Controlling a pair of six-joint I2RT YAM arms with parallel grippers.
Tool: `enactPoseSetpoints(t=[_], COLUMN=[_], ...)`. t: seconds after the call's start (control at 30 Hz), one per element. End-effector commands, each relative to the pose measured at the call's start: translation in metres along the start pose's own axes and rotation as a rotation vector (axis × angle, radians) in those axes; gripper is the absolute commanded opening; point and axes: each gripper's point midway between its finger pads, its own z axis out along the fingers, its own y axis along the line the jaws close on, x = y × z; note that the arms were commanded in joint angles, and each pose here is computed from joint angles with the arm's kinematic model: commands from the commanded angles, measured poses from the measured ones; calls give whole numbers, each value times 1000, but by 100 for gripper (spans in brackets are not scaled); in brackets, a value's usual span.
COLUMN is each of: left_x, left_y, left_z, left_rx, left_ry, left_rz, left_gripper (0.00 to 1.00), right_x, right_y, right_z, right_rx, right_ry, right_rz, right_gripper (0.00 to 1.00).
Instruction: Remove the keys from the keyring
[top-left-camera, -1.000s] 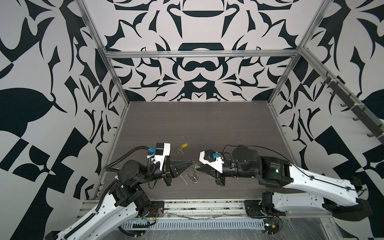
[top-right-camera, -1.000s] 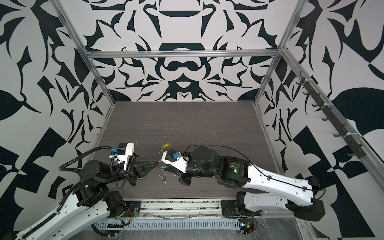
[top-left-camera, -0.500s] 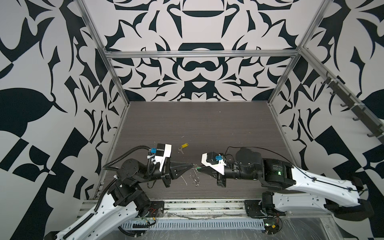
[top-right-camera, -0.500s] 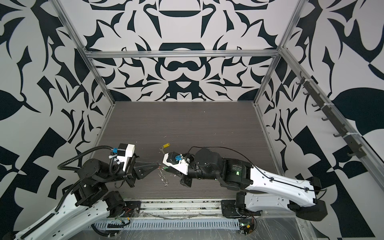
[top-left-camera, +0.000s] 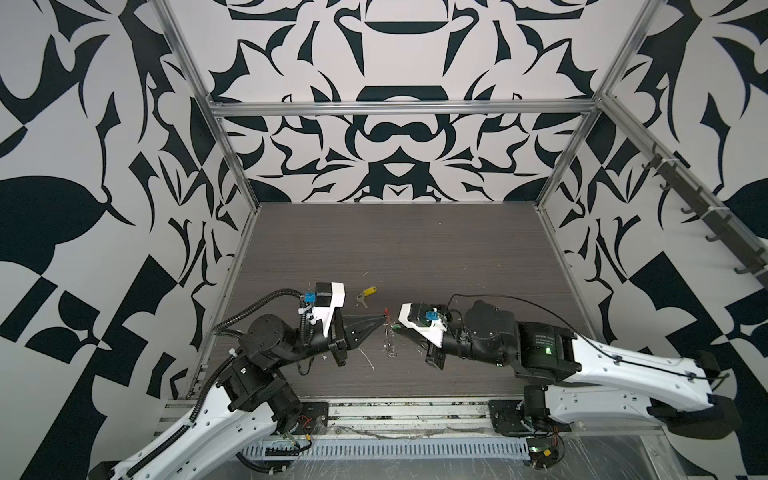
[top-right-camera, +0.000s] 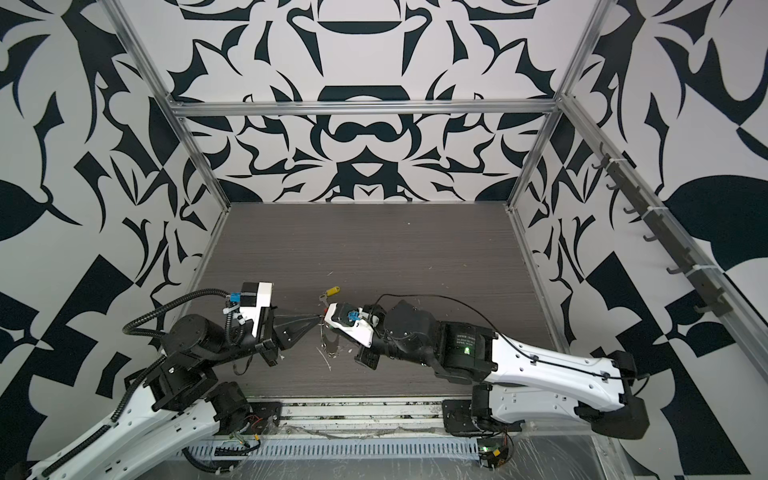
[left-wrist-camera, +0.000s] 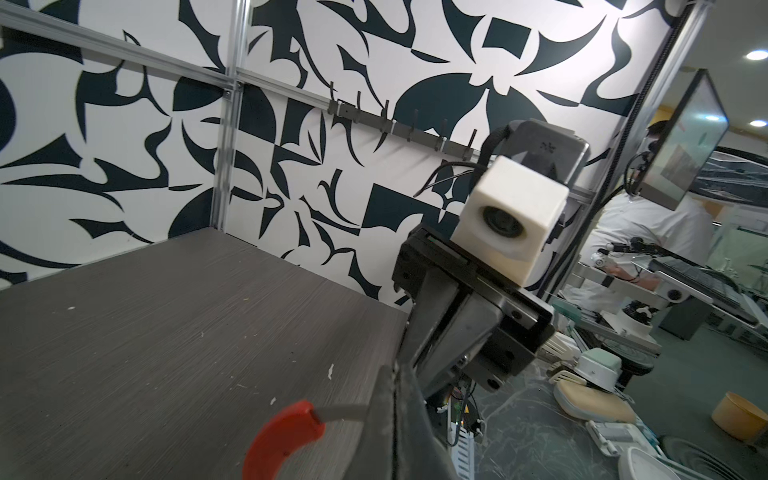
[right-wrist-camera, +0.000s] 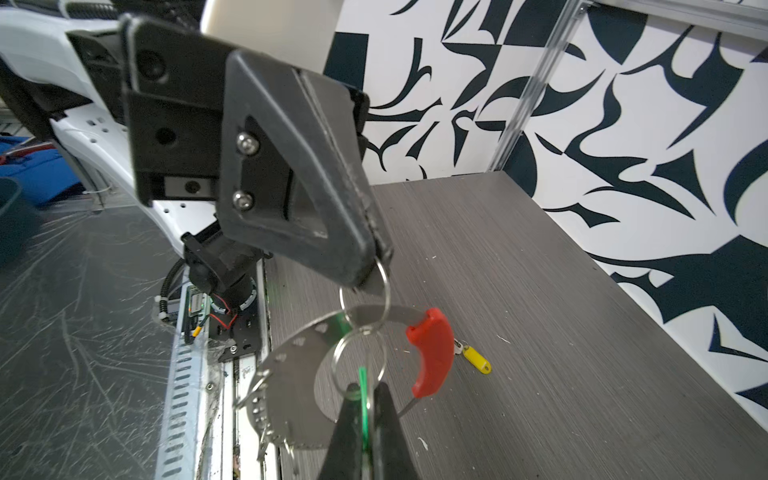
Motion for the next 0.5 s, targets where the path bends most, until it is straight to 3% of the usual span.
enactPoseSetpoints(t=[0.0,0.47], left_x=[-39,-18], left_y=[7,25], left_z=[-3,24], left_rx=[-70,-218], left_ry=[-162,-172], left_rz=[95,271], left_gripper=[0,0], right_x=[16,43], right_y=[-13,-33], right_z=[3,12], right_rx=[84,217], right_ry=[35,2], right_rz=[2,42], right_gripper=[0,0])
